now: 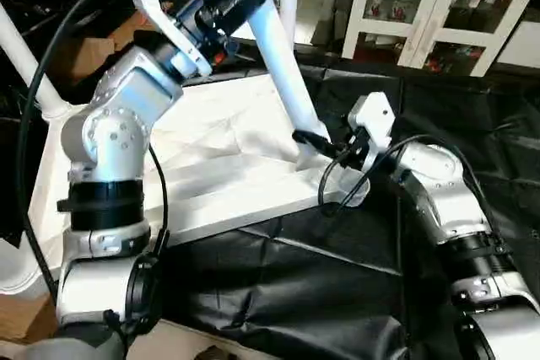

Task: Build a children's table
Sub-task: Insert table leg to table base

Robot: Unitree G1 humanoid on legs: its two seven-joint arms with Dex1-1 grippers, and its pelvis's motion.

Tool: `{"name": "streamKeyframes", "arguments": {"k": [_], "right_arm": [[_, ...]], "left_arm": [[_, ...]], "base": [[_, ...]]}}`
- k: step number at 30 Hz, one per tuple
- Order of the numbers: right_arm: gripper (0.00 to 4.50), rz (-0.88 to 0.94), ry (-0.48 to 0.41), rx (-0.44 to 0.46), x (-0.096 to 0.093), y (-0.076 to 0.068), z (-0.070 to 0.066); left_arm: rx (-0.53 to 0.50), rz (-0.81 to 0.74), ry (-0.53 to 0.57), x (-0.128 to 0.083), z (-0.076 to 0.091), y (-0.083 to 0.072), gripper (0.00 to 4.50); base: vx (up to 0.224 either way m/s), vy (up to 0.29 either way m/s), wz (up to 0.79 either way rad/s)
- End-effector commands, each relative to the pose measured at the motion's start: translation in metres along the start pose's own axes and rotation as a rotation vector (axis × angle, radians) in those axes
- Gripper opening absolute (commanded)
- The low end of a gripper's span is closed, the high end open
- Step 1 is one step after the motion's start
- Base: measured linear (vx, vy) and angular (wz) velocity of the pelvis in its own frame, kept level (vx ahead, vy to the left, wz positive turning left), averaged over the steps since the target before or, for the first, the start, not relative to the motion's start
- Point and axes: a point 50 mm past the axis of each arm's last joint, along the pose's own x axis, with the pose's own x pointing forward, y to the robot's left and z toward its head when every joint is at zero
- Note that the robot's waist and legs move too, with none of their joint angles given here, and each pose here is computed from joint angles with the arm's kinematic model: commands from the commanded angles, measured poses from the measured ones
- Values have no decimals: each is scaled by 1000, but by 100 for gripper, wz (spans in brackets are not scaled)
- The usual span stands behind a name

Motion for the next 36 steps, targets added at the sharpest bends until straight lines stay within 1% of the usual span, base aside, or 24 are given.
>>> {"name": "streamKeyframes", "arguments": {"k": [1,2,3,4,6,8,9,10,11,13,14,15,21,23,30,32,34,36], "right_arm": [[243,9,-67,-18,0,-4,14],[257,3,-79,-27,-2,-4,14],[257,4,-80,-26,-3,-3,13],[275,-16,-108,-25,-1,-3,17],[275,-41,-145,-19,2,-3,22],[301,-69,-174,-20,5,-3,27],[310,-120,-194,-15,7,-3,29],[310,-133,-197,-13,8,-4,30],[326,-153,-201,-9,9,-4,30],[334,-197,-189,-23,11,-5,29],[349,-231,-150,-36,13,-7,24],[351,-235,-143,-43,13,-7,23],[351,-273,-92,-86,17,-10,20],[351,-250,-64,-64,19,-8,16],[351,-222,-45,-50,25,-5,11],[315,-220,-44,-46,25,-5,11],[315,-215,-47,-32,26,-5,10],[286,-213,-48,-27,27,-5,10]], "left_arm": [[32,4,-20,6,8,-1,174],[62,15,-19,7,8,-1,172],[85,17,-17,7,8,-1,172],[154,19,-27,12,8,-5,165],[191,20,-35,15,8,-9,165],[240,5,-15,17,4,-12,164],[279,-4,2,20,0,-16,164],[285,-9,7,21,-1,-17,164],[293,-16,14,21,-3,-19,164],[290,-31,22,22,-6,-22,164],[285,-56,30,24,-10,-27,164],[284,-59,32,24,-10,-28,164],[298,-69,33,26,-11,-30,164],[300,-79,32,27,-10,-32,164],[304,-96,43,26,-10,-34,164],[301,-97,43,25,-10,-35,164],[299,-97,43,25,-9,-34,164],[297,-98,45,24,-9,-34,164]], "base": [[0,0,0],[0,0,0],[0,0,0],[0,0,0],[0,0,0],[0,0,0],[0,0,0],[0,0,0],[0,0,0],[0,0,0],[0,0,0],[0,0,0],[0,0,0],[0,0,0],[0,0,0],[0,0,0],[0,0,0],[0,0,0]]}}
